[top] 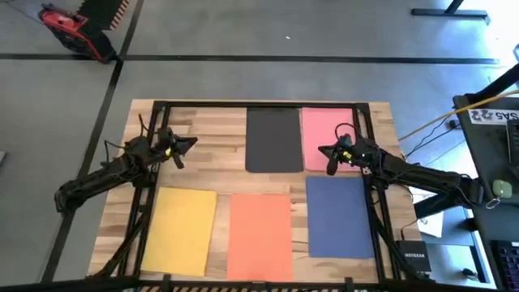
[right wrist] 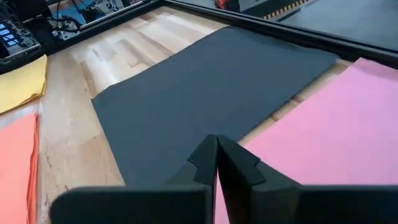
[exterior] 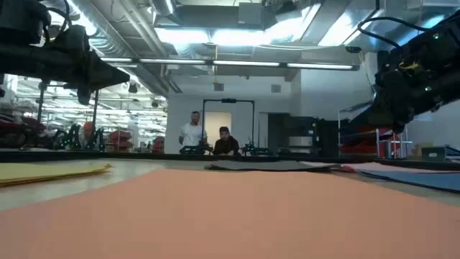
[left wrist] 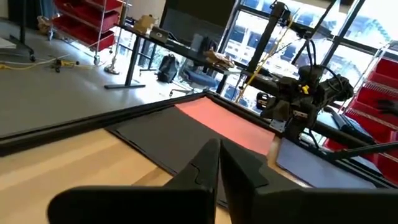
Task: Organize paper
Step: Return to Home Position
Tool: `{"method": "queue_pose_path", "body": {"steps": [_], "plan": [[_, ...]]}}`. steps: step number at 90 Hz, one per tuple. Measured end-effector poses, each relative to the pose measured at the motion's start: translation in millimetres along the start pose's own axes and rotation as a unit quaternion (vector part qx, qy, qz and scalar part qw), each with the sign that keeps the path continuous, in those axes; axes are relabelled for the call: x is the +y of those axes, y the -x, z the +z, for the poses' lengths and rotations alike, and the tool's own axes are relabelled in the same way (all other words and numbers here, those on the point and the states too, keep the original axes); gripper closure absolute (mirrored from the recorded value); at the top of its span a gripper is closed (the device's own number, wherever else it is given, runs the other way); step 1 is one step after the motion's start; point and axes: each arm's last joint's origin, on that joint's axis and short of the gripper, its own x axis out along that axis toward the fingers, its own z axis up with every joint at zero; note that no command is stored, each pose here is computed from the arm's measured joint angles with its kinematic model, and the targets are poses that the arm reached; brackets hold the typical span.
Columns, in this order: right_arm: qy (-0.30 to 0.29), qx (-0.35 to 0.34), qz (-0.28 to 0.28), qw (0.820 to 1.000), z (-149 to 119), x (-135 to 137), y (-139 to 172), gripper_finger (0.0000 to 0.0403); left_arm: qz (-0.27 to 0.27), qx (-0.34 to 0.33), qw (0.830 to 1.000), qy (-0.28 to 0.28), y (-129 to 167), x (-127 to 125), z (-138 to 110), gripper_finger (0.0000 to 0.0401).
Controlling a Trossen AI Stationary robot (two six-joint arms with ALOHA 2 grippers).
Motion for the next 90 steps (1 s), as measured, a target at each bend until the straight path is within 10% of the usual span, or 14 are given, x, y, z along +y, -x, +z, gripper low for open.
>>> {"method": "queue_pose_path", "body": {"steps": [90], "plan": [[0.000, -0.032, 0.009, 0.999, 5.0, 1.3, 4.4, 0.0403, 0.000, 0.000, 1.000, 0.003, 0.0, 0.0, 0.0, 0.0401]]}}
